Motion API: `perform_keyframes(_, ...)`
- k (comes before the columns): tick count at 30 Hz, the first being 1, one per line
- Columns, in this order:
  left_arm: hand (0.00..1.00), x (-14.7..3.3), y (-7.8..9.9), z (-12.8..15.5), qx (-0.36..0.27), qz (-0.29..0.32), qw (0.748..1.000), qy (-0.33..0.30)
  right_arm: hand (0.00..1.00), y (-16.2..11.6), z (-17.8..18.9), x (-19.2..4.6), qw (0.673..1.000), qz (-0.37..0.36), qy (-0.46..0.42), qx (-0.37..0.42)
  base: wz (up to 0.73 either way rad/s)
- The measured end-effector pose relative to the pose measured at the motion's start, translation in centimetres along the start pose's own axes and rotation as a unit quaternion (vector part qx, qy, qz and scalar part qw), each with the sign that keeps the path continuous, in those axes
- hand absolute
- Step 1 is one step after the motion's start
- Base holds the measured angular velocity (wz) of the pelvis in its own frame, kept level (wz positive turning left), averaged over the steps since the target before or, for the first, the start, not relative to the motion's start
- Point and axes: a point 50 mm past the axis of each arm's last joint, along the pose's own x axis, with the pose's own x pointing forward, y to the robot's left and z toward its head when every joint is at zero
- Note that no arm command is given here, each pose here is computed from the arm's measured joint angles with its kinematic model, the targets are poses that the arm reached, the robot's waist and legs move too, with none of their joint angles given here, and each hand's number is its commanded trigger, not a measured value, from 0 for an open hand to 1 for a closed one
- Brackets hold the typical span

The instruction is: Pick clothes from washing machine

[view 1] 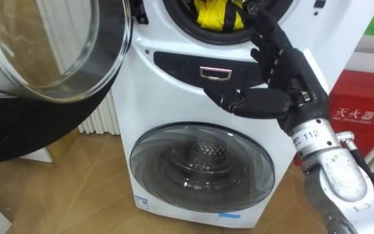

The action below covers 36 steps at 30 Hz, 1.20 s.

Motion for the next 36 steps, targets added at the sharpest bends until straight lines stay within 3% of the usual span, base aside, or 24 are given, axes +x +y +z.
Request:
perform_keyframes(13,0.00,-0.2,0.2,-3.0,-0.001,0.004,0.999,0.032,0.00,-1.0,-3.4,-0.2,0.997,-0.033,0.067,-0.013,-0.01)
perform_keyframes(20,0.00,-0.2,0.0,-2.6,-0.003,-0.012,1.000,0.020,0.00,-1.0,-2.1,-0.8,0.999,-0.042,0.034,-0.001,-0.01)
perform_keyframes(23,0.00,0.0,0.6,-1.5,-0.004,-0.006,1.000,0.008,0.00,-1.7,-1.6,-0.9,0.999,-0.049,0.014,-0.017,-0.54)
perform_keyframes(26,0.00,0.2,1.9,1.5,-0.006,0.019,0.999,-0.032,0.00,-2.2,-1.6,-1.4,0.997,-0.067,0.005,-0.029,-0.16)
perform_keyframes(31,0.00,-0.1,2.4,5.7,-0.016,0.032,0.994,-0.104,0.00,-2.1,-2.6,-2.5,0.997,-0.059,0.018,-0.038,-0.42)
perform_keyframes(36,0.00,-0.3,1.6,6.5,-0.016,0.018,0.992,-0.122,0.00,-1.8,-2.8,-3.0,0.997,-0.051,0.039,-0.044,-0.08)
